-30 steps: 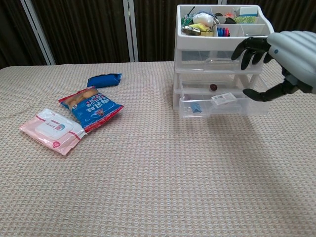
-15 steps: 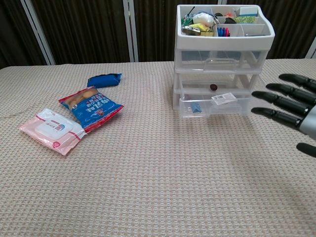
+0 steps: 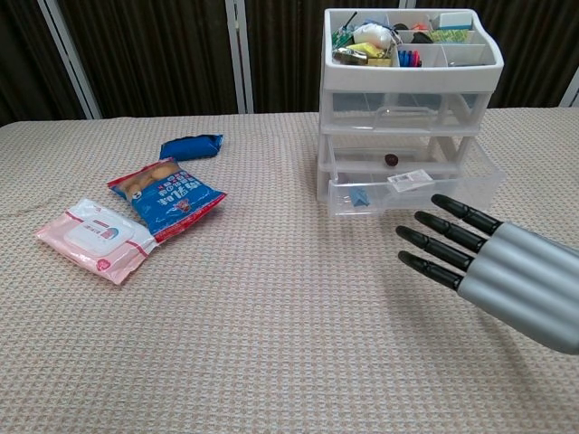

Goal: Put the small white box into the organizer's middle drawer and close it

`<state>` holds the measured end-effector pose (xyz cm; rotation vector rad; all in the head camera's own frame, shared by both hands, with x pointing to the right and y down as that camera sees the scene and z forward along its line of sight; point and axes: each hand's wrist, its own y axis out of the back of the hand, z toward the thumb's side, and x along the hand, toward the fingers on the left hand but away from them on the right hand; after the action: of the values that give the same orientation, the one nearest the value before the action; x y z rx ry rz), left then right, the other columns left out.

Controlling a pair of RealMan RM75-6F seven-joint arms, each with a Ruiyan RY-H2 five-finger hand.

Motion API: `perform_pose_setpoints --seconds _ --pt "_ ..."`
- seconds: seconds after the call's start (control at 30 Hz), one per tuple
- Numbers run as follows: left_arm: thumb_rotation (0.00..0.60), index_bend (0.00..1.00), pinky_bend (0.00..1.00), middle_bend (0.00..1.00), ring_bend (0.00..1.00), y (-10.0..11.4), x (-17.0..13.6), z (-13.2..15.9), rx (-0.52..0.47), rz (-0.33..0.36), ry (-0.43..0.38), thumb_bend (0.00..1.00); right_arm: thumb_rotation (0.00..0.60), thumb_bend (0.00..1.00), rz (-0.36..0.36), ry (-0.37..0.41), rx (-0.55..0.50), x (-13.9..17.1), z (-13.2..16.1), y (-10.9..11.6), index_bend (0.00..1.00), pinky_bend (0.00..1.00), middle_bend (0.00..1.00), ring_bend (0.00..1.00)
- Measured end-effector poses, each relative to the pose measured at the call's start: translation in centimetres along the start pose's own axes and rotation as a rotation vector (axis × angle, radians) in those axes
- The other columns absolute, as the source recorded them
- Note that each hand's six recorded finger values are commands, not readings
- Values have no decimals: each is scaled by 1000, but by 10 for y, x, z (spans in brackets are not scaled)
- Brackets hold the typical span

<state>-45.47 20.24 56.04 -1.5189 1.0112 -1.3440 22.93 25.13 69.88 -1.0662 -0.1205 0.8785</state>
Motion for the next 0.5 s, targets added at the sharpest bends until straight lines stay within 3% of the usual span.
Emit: perform_pose_setpoints --seconds 0.5 --pt "600 118 0 0 0 -1 1 -1 -4 -2 10 113 600 231 71 -72 77 -41 -7 -24 90 0 0 0"
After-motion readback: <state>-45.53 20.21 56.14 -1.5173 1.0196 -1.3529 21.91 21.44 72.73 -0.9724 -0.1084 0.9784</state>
